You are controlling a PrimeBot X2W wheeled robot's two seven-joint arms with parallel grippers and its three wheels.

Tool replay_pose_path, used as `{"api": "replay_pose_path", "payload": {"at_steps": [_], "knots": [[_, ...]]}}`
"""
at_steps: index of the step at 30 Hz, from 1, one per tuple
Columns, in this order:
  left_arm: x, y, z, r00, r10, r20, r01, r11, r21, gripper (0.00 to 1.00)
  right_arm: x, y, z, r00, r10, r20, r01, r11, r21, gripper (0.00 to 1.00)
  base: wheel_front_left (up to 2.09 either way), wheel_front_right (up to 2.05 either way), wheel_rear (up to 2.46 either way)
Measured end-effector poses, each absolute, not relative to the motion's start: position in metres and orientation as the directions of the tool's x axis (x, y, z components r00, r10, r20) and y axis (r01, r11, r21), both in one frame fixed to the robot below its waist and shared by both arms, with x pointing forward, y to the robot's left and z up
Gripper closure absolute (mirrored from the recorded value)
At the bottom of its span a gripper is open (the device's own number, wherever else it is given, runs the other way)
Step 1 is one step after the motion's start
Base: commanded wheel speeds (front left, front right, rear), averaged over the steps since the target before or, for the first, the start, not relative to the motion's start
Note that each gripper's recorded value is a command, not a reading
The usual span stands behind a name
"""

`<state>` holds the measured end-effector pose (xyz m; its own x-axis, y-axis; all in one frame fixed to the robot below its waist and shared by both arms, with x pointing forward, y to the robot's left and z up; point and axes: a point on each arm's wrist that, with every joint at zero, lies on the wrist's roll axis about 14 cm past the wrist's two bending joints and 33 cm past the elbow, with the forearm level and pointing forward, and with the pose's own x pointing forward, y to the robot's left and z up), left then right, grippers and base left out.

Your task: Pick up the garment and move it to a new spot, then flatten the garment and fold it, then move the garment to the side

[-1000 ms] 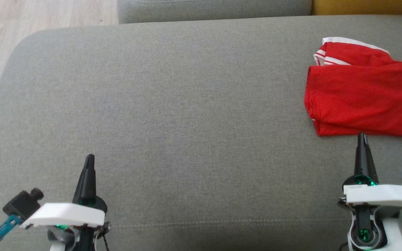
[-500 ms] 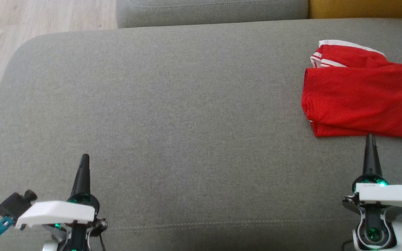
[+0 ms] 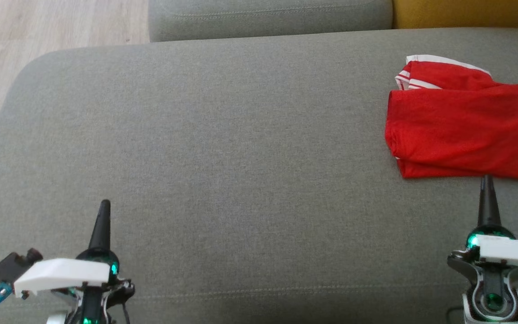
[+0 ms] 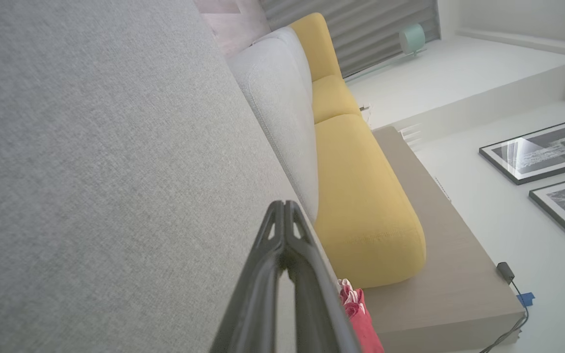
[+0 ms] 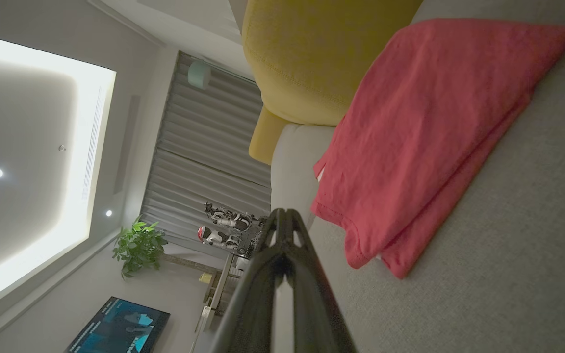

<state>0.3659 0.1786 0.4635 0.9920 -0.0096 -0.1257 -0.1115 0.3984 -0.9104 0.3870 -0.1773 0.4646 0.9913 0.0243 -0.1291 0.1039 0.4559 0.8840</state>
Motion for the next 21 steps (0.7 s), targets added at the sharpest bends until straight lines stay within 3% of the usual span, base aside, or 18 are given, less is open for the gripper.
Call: {"api": "replay_pose_path", "payload": {"at_steps": [21], "knots": [[0.369, 0.183, 0.467, 0.992, -0.016, -0.122, -0.117, 0.192, -0.974, 1.0, 0.384, -0.192, 0.474, 0.994, -0.006, -0.109, 0.108, 0.224, 0.969, 1.0, 0.0, 0.0, 0.0]]}}
